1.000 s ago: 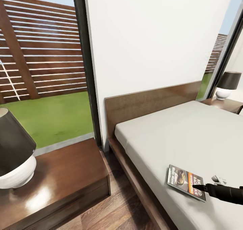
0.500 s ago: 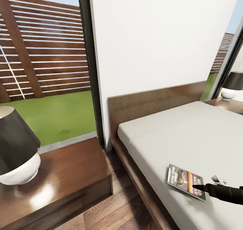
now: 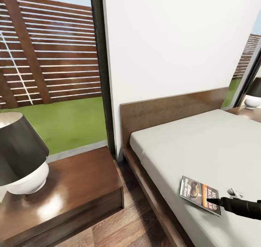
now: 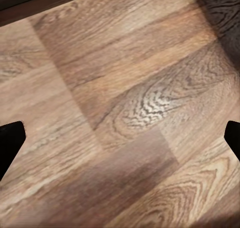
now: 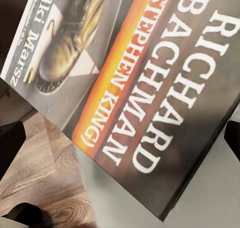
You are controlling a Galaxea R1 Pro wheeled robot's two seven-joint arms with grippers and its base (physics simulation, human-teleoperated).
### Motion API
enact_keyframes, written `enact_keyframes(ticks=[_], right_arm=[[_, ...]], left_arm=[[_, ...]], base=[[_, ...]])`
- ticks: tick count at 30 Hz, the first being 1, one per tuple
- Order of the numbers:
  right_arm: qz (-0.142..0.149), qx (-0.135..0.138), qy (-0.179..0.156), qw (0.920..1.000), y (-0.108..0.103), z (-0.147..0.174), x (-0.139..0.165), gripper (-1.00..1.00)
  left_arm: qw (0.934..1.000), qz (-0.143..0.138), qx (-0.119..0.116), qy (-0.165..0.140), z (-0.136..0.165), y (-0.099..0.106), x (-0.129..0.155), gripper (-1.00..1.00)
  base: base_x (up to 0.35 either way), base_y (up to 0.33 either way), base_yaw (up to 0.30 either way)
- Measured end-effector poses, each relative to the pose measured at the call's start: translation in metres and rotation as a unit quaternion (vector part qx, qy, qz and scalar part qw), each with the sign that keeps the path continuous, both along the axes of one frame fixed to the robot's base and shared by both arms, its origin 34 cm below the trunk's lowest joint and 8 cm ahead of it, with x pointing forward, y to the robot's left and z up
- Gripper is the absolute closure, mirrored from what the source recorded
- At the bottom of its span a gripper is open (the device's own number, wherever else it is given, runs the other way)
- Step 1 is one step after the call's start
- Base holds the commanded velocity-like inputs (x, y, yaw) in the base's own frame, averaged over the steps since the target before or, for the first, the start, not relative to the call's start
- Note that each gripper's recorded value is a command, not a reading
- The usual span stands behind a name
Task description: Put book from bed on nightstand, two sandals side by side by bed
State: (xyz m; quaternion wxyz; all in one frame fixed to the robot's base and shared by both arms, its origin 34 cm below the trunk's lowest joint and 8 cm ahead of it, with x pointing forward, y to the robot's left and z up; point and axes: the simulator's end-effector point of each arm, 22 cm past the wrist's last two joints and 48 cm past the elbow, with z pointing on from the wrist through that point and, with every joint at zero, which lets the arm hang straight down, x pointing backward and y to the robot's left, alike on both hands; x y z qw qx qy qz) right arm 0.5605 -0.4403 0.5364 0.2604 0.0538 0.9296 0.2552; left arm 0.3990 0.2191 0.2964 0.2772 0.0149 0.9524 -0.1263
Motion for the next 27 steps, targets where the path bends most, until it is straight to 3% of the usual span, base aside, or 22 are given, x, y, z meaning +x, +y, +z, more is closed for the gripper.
enact_keyframes(ticks=[27], right_arm=[[0.002,-0.002,0.005,1.0,0.0004,-0.0042,-0.0012,-1.0]], left_arm=[[1.0,0.0,0.0,0.004,-0.0024,0.0,-0.0028,-1.0]], base=[[0.0,0.0,0.055]])
